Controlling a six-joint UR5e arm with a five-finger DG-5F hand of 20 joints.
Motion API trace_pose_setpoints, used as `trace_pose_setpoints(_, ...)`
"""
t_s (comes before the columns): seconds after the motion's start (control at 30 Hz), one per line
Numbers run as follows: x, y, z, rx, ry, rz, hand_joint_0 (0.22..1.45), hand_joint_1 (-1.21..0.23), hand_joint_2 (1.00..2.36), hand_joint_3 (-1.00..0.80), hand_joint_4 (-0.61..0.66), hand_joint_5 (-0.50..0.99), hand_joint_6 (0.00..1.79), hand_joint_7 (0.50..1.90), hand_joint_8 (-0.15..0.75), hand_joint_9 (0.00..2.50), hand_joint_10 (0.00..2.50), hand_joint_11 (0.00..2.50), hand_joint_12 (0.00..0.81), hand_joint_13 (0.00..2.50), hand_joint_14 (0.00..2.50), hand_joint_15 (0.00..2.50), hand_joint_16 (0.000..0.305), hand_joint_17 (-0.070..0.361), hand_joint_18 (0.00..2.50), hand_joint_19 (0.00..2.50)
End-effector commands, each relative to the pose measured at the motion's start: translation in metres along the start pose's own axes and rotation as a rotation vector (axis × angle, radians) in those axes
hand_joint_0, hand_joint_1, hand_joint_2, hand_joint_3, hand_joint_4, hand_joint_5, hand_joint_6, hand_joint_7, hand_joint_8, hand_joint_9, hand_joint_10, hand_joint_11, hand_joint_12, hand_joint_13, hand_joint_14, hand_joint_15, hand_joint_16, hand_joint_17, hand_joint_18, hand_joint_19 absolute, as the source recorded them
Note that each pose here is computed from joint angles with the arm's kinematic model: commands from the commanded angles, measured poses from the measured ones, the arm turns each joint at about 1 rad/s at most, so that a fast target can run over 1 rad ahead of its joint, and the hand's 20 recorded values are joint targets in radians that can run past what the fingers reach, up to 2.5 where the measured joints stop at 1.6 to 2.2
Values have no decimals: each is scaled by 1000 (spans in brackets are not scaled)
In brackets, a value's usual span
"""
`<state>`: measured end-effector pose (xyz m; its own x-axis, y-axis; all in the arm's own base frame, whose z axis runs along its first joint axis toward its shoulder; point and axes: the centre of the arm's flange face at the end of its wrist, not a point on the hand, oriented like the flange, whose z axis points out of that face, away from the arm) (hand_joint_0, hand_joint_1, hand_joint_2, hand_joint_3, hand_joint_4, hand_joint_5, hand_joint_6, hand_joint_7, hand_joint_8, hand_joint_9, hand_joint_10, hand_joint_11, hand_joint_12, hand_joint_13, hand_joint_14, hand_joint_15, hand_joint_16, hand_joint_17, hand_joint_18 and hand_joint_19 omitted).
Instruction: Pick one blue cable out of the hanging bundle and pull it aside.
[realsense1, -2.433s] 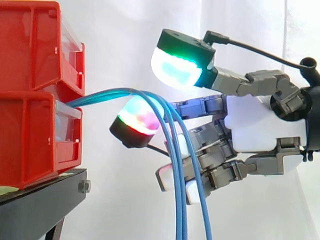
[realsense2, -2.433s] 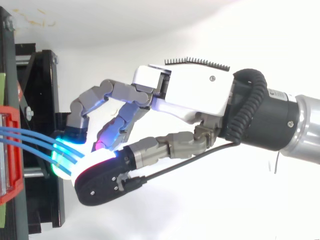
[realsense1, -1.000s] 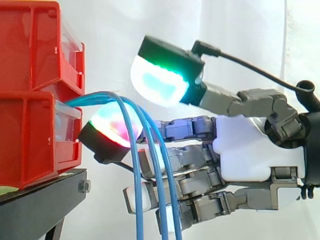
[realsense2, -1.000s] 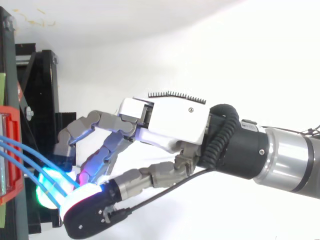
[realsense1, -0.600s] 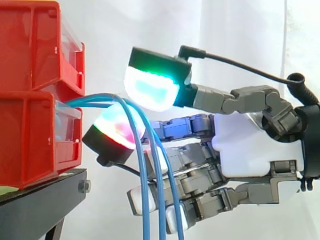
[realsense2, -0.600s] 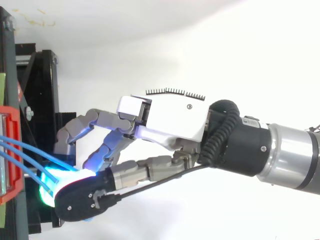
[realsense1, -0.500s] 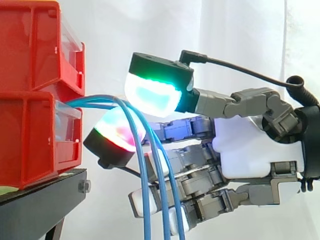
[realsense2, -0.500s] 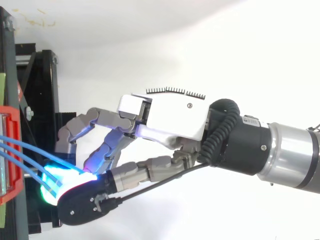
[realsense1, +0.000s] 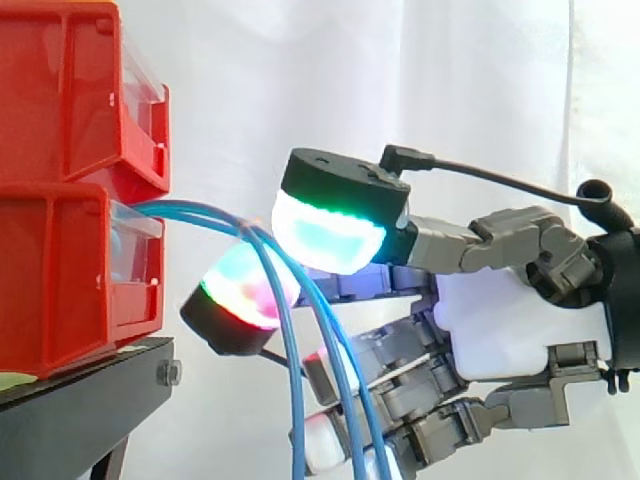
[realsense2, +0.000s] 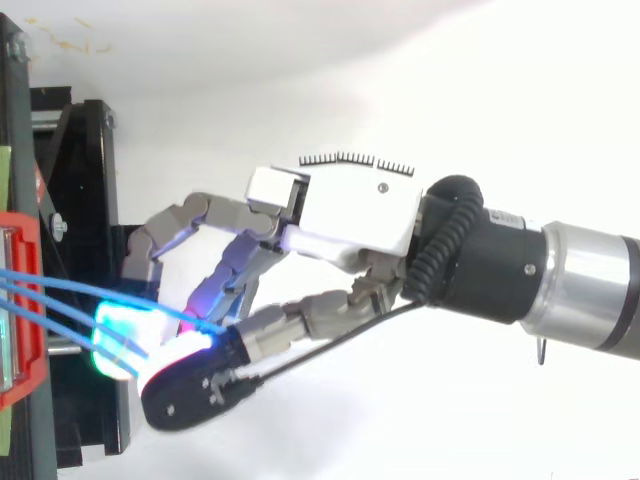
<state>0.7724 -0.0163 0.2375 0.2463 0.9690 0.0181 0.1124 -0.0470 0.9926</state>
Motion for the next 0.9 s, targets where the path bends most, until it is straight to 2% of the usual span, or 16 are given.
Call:
trace_pose_setpoints(0.0, -11, -2, 0, 20, -14, -41, 479, -616, 1000, -500, -75, -174, 904, 756, 294, 1144, 19, 782, 392, 942, 21, 673, 53, 119, 857, 738)
trace_pose_setpoints(0.03, -16, -2, 1, 23, -20, -66, 478, -537, 1000, -500, -62, -172, 901, 759, 305, 1146, 16, 782, 394, 936, 22, 670, 54, 121, 843, 738)
trace_pose_setpoints(0.13, -18, -2, 1, 23, -23, -96, 502, -431, 1000, -500, -52, -168, 893, 791, 305, 1148, 17, 794, 392, 924, 22, 684, 52, 117, 819, 762)
trace_pose_setpoints(0.23, -22, -2, 2, 23, -27, -133, 532, -390, 1000, -500, -49, -169, 890, 808, 305, 1145, 20, 791, 389, 922, 21, 685, 50, 113, 796, 776)
trace_pose_setpoints(0.43, -24, -1, 3, 19, -29, -189, 569, -545, 1011, -349, -25, -170, 889, 851, 299, 1138, 19, 807, 379, 922, 23, 686, 48, 109, 788, 781)
trace_pose_setpoints(0.57, -24, 1, 3, 17, -29, -197, 570, -643, 1014, -297, -3, -176, 901, 830, 300, 1123, 20, 808, 376, 921, 23, 681, 49, 110, 797, 771)
trace_pose_setpoints(0.7, -24, -1, 3, 18, -29, -211, 593, -728, 1016, -275, -2, -183, 912, 833, 294, 1112, 21, 821, 370, 923, 22, 682, 48, 108, 808, 762)
trace_pose_setpoints(0.87, -29, 0, 3, 24, -35, -259, 661, -800, 1014, -319, -62, -185, 924, 835, 281, 1101, 20, 821, 361, 924, 25, 673, 47, 105, 830, 731)
